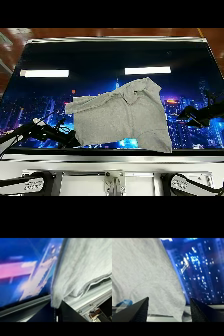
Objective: Fold the shirts.
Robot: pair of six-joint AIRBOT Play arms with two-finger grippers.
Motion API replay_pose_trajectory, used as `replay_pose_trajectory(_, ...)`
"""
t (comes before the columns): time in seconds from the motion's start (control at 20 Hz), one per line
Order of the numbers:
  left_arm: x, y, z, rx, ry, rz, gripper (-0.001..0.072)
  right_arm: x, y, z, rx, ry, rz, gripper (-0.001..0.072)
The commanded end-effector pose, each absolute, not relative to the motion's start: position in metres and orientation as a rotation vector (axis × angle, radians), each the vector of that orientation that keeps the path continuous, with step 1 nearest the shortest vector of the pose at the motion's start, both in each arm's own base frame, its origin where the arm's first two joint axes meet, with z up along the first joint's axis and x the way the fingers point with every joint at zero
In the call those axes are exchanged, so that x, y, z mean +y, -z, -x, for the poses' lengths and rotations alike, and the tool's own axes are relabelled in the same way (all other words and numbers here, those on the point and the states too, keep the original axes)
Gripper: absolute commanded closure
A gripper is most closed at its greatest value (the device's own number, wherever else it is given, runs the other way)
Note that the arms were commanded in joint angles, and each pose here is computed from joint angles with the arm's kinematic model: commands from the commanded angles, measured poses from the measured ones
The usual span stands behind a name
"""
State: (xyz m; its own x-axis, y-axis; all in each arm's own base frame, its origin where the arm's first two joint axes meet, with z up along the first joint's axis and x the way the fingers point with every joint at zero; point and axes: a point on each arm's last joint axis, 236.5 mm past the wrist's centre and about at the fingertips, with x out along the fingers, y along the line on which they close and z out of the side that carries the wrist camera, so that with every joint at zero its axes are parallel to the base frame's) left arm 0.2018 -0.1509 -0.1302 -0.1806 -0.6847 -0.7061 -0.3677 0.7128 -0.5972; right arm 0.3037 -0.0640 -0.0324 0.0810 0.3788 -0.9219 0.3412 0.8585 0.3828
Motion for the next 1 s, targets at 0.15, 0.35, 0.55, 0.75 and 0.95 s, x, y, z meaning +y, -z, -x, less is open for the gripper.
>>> replay_pose_trajectory(0.15, -0.147, 0.113, -0.237, 1.688, 0.402, 0.734, 0.0671, -0.046, 0.09, -0.294, 1.476, -0.006, -0.68, 0.0074)
replay_pose_trajectory(0.35, -0.142, 0.098, -0.267, 1.626, 0.385, 0.705, 0.067, -0.022, 0.113, -0.294, 1.513, -0.11, -0.782, 0.0074)
replay_pose_trajectory(0.55, -0.142, 0.09, -0.276, 1.606, 0.392, 0.703, 0.067, -0.002, 0.124, -0.304, 1.511, -0.17, -0.792, 0.0074)
replay_pose_trajectory(0.75, -0.144, 0.078, -0.282, 1.606, 0.425, 0.692, 0.0671, 0.016, 0.133, -0.32, 1.498, -0.141, -0.726, 0.0566)
replay_pose_trajectory(0.95, -0.107, 0.044, -0.307, 1.547, 0.37, 0.446, 0.0673, 0.023, 0.063, -0.343, 1.348, -0.324, -0.531, 0.0655)
